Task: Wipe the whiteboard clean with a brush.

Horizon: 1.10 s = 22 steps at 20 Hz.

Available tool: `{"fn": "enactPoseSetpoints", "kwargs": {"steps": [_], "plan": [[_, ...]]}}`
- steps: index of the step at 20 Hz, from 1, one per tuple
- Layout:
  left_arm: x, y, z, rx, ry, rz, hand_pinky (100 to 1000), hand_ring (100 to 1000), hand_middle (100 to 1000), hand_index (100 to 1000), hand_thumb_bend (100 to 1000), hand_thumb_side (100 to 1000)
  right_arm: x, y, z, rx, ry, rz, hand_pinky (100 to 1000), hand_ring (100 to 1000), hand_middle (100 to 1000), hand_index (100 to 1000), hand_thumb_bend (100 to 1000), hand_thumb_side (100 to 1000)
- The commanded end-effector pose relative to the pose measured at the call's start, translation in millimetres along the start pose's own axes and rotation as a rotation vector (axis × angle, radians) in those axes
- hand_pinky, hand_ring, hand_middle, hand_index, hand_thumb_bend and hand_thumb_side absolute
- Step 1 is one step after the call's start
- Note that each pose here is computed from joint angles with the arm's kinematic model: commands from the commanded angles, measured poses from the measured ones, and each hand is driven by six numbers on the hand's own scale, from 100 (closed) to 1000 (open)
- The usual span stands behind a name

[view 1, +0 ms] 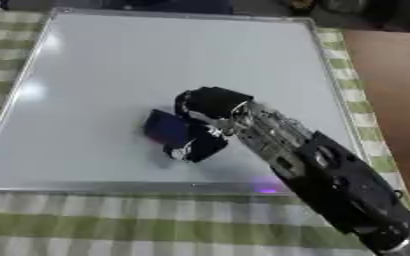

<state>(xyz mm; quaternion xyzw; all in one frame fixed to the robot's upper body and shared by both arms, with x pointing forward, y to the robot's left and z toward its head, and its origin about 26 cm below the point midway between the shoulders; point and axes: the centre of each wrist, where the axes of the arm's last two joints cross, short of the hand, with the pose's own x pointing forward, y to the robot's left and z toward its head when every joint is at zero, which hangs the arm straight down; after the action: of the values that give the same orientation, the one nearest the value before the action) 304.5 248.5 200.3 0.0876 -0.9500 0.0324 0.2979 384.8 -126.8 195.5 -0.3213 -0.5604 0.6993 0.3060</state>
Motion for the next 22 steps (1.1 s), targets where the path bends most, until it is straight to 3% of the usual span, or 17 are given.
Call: {"fn": "enactPoseSetpoints", "kwargs": {"steps": [1, 22], "plan": [[6.3, -0.9, -4.3, -0.014, -0.029, 0.007, 625, 746, 745, 692, 248, 1000, -6.1, -6.1, 1.3, -0.024, 0.015, 0.008, 686, 808, 743, 100, 275, 694], [6.7, -3.0, -4.7, -0.022, -0.03, 0.016, 627, 748, 747, 691, 241, 1000, -13.7, 2.3, -6.5, -0.002, 0.033, -0.01, 682, 804, 743, 100, 324, 649]]}}
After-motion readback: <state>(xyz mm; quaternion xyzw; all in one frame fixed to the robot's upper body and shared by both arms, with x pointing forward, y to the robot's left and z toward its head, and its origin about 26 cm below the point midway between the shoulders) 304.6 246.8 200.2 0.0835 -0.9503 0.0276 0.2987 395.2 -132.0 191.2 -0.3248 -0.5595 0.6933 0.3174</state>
